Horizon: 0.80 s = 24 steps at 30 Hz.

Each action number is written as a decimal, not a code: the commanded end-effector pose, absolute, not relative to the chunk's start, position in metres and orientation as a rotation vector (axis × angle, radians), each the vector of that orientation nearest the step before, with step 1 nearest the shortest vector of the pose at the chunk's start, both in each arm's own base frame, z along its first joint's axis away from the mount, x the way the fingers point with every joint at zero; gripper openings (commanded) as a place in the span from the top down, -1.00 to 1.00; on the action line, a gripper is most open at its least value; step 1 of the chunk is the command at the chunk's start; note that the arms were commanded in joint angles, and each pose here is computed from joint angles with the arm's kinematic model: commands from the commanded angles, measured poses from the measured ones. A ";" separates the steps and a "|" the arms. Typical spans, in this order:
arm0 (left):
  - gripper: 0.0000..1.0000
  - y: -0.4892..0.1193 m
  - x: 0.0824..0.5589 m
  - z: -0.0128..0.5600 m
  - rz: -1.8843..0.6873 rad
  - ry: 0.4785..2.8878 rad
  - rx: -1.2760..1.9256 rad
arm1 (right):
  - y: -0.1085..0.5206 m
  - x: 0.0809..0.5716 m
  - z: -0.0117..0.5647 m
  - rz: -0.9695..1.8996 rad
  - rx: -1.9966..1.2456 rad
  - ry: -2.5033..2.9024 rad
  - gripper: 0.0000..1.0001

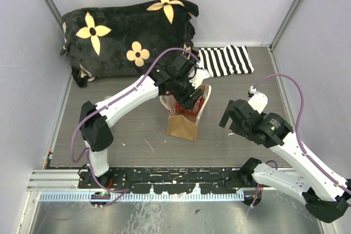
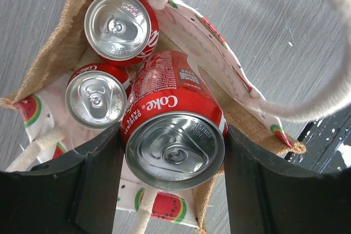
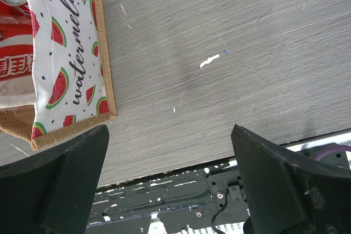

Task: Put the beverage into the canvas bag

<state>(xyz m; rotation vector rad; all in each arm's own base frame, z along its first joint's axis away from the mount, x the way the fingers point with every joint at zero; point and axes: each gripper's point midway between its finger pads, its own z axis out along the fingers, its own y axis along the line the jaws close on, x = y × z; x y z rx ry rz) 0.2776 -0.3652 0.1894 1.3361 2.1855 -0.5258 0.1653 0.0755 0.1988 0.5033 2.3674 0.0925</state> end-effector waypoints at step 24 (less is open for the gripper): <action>1.00 -0.401 0.289 0.131 -0.517 2.194 1.370 | 0.070 0.169 0.216 0.096 0.544 2.306 -1.00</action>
